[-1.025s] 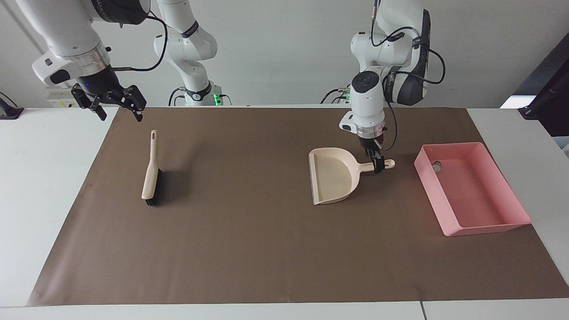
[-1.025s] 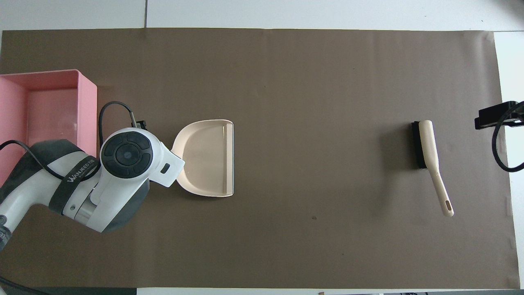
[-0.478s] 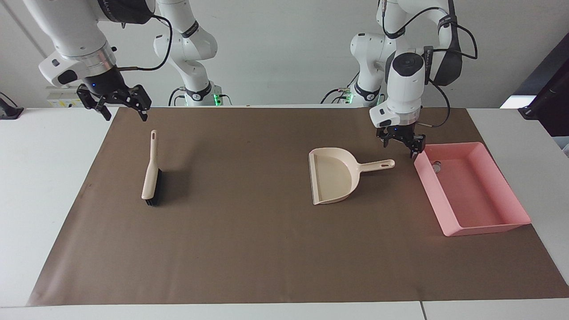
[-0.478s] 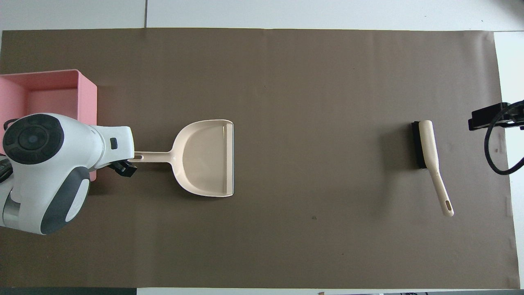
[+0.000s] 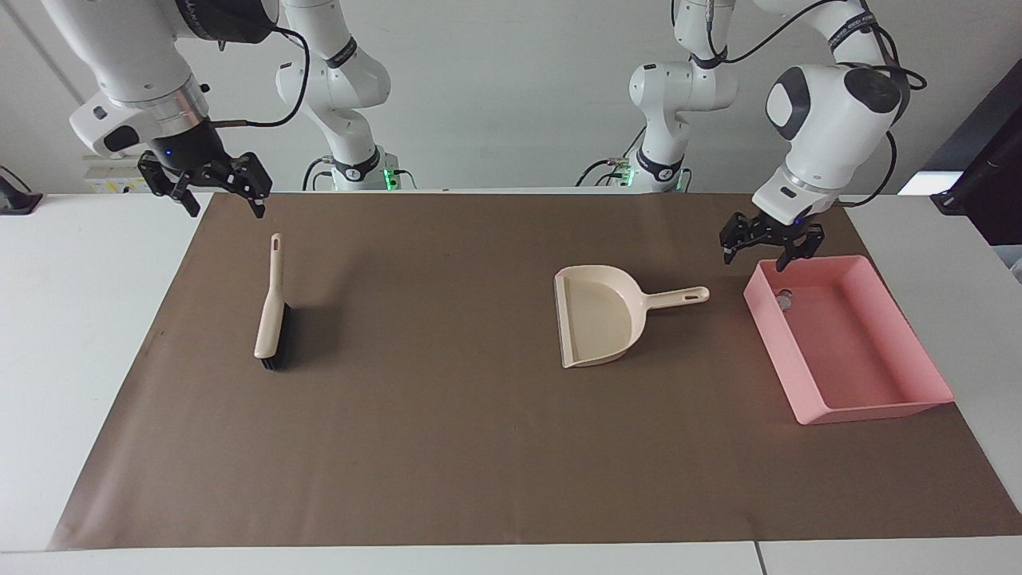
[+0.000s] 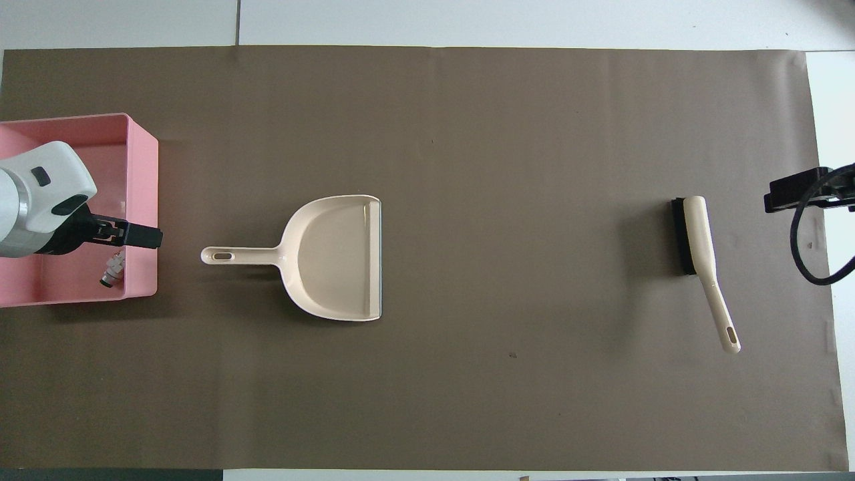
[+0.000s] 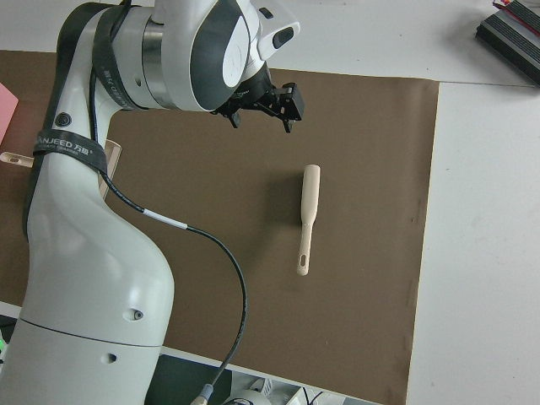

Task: Clean e-waste and dump in bin

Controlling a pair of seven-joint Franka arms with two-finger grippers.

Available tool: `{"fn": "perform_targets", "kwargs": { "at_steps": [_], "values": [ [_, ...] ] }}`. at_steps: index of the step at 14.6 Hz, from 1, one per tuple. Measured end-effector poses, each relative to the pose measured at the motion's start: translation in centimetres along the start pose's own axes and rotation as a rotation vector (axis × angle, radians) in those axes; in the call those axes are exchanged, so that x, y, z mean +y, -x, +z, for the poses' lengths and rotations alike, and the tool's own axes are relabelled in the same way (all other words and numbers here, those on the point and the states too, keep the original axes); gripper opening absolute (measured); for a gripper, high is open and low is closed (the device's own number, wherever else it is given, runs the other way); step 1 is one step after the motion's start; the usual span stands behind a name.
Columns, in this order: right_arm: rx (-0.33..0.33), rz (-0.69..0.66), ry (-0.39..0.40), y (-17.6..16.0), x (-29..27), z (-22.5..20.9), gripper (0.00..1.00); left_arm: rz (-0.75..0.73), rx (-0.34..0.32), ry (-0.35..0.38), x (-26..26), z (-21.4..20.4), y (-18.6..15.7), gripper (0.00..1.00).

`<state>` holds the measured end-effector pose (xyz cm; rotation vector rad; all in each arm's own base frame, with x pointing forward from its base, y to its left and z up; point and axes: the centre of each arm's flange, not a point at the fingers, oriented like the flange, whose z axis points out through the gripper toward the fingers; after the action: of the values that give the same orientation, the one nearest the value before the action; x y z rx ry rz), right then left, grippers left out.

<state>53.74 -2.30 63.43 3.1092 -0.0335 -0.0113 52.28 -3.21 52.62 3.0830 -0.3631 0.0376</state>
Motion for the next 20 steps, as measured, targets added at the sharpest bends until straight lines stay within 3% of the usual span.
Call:
{"fn": "perform_targets", "kwargs": {
  "at_steps": [5,8,15,20],
  "values": [
    [0.0,0.0,0.0,0.0,0.0,0.0,1.0,-0.028,-0.038,0.007,-1.0,-8.0,-0.8,0.99],
    [0.0,0.001,0.0,0.0,0.0,0.0,1.0,-0.026,-0.093,0.016,-0.9,-10.8,-1.1,0.99],
    [0.001,0.048,-0.004,0.0,0.3,0.0,1.0,-0.04,-0.149,0.027,-1.3,-10.6,-0.4,0.99],
    [0.001,0.086,-0.011,-0.8,0.3,-0.5,1.0,-0.065,-0.121,0.023,-2.5,-10.0,-0.1,0.99]
  ]
}}
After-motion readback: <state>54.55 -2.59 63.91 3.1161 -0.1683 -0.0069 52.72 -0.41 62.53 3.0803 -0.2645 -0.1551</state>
